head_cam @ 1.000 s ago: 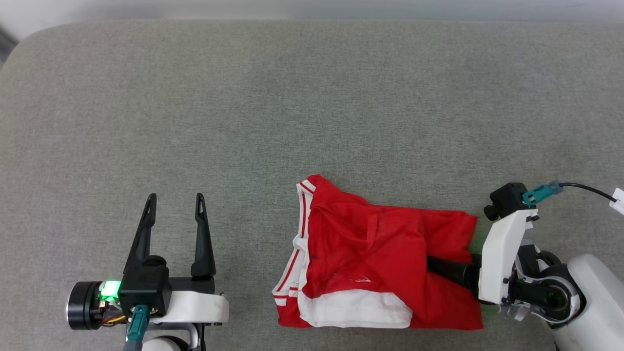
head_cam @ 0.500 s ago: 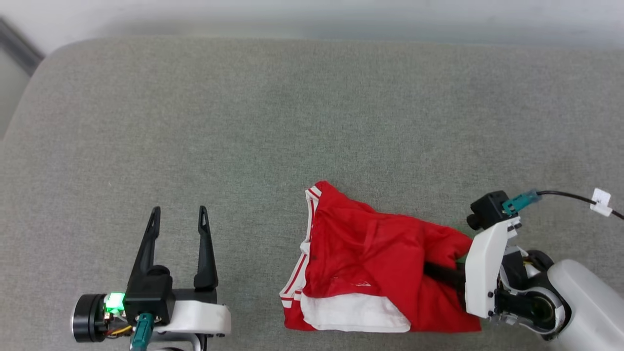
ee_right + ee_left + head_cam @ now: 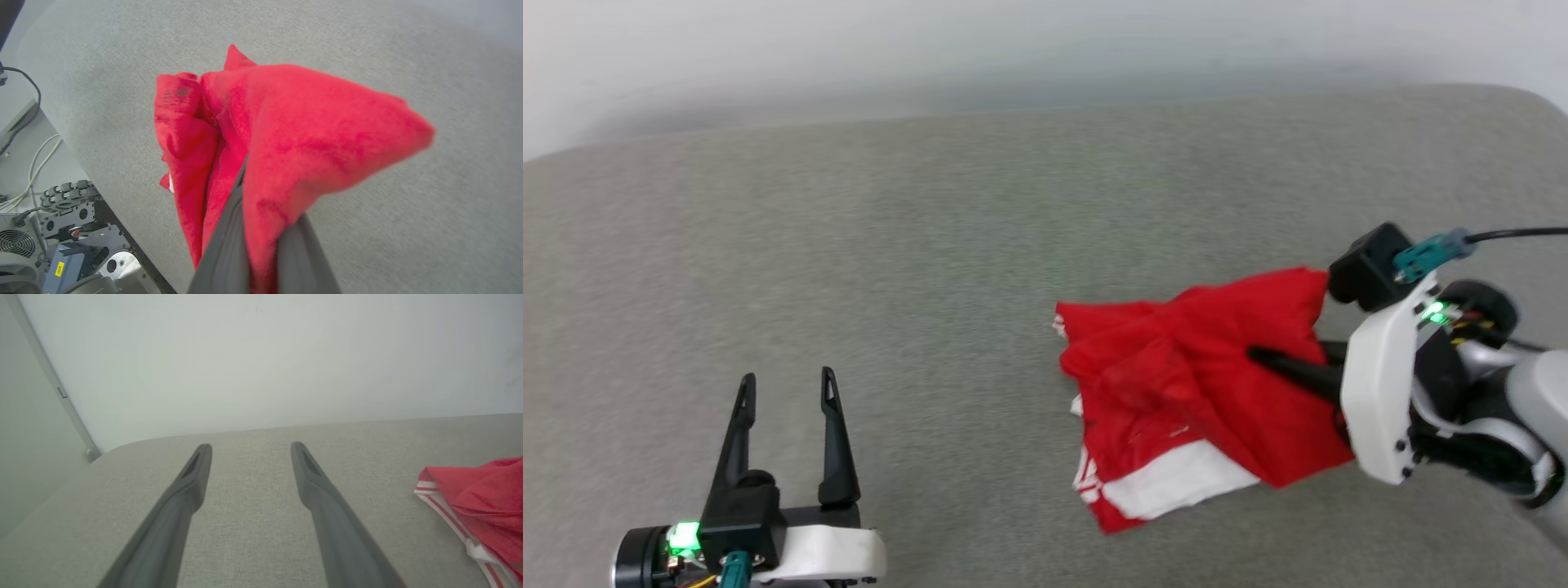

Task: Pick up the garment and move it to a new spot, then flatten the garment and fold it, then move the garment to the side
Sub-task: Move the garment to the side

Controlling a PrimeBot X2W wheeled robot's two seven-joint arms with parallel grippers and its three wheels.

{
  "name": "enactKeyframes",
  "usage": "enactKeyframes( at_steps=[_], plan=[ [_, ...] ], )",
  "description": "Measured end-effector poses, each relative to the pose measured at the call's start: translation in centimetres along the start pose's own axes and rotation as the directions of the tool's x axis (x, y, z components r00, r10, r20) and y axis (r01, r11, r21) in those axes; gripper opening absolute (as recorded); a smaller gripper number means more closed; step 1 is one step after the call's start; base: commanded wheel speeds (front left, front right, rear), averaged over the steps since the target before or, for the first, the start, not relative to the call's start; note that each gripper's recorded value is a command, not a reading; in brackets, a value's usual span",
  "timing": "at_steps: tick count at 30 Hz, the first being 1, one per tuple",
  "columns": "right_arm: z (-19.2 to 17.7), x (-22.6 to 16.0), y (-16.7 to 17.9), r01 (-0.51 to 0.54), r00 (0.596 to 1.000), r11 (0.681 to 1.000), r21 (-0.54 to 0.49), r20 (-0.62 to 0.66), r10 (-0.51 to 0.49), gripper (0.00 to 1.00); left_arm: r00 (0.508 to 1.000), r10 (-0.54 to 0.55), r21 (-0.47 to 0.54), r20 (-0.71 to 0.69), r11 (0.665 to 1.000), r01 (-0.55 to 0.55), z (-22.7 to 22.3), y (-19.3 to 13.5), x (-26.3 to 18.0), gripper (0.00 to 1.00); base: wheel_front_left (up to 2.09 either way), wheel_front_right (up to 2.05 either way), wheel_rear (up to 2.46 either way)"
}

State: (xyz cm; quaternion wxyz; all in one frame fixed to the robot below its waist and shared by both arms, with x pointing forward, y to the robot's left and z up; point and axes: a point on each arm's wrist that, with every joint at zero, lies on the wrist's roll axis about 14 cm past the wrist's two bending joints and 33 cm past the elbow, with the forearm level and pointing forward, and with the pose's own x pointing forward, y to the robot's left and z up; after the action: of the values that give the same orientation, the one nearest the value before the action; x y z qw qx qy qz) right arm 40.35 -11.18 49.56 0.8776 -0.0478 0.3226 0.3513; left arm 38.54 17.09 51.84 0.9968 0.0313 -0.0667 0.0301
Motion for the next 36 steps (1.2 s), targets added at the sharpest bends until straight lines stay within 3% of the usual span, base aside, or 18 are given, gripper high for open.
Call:
enactKeyframes(
  at_steps=[6, 11, 15, 21, 27, 30, 33, 36],
  plan=[
    [0.0, -4.9, -5.1, 0.186, 0.983, 0.982, -0.040, 0.017, -0.185, 0.00, 0.997, -0.079, -0.024, 0.016, 0.997, 0.079, -0.4, -2.9, 2.7, 1.00, 0.00, 0.00, 0.00],
    [-2.5, -7.9, -10.9, 0.362, 0.932, 0.932, -0.019, -0.027, -0.362, 0.00, 0.988, -0.156, -0.044, 0.013, 0.987, 0.156, -1.9, -5.6, 5.1, 1.00, 0.00, 0.00, 0.00],
    [-5.5, -10.0, -15.9, 0.498, 0.861, 0.867, -0.021, -0.108, -0.498, 0.00, 0.980, -0.201, -0.050, 0.002, 0.978, 0.201, -3.6, -7.1, 6.9, 1.00, 0.00, 0.00, 0.00],
    [-9.5, -13.4, -22.8, 0.670, 0.714, 0.741, -0.056, -0.227, -0.662, 0.00, 0.966, -0.256, -0.060, -0.018, 0.965, 0.255, -6.4, -8.7, 8.7, 1.00, 0.00, 0.00, 0.00],
    [-11.1, -15.1, -27.7, 0.770, 0.598, 0.635, -0.062, -0.277, -0.752, 0.00, 0.962, -0.270, -0.062, -0.036, 0.961, 0.268, -8.7, -9.0, 9.9, 1.00, 0.00, 0.00, 0.00],
    [-11.6, -14.9, -29.3, 0.795, 0.563, 0.602, -0.067, -0.286, -0.775, 0.00, 0.961, -0.274, -0.064, -0.044, 0.960, 0.271, -9.7, -9.1, 10.3, 1.00, 0.00, 0.00, 0.00],
    [-11.8, -14.2, -30.4, 0.810, 0.545, 0.582, -0.064, -0.283, -0.789, 0.00, 0.960, -0.277, -0.065, -0.053, 0.960, 0.273, -10.6, -9.2, 10.6, 1.00, 0.00, 0.00, 0.00],
    [-12.5, -13.1, -30.3, 0.808, 0.553, 0.588, -0.035, -0.299, -0.778, 0.00, 0.959, -0.280, -0.065, -0.055, 0.959, 0.276, -10.9, -9.2, 10.7, 1.00, 0.00, 0.00, 0.00]
  ],
)
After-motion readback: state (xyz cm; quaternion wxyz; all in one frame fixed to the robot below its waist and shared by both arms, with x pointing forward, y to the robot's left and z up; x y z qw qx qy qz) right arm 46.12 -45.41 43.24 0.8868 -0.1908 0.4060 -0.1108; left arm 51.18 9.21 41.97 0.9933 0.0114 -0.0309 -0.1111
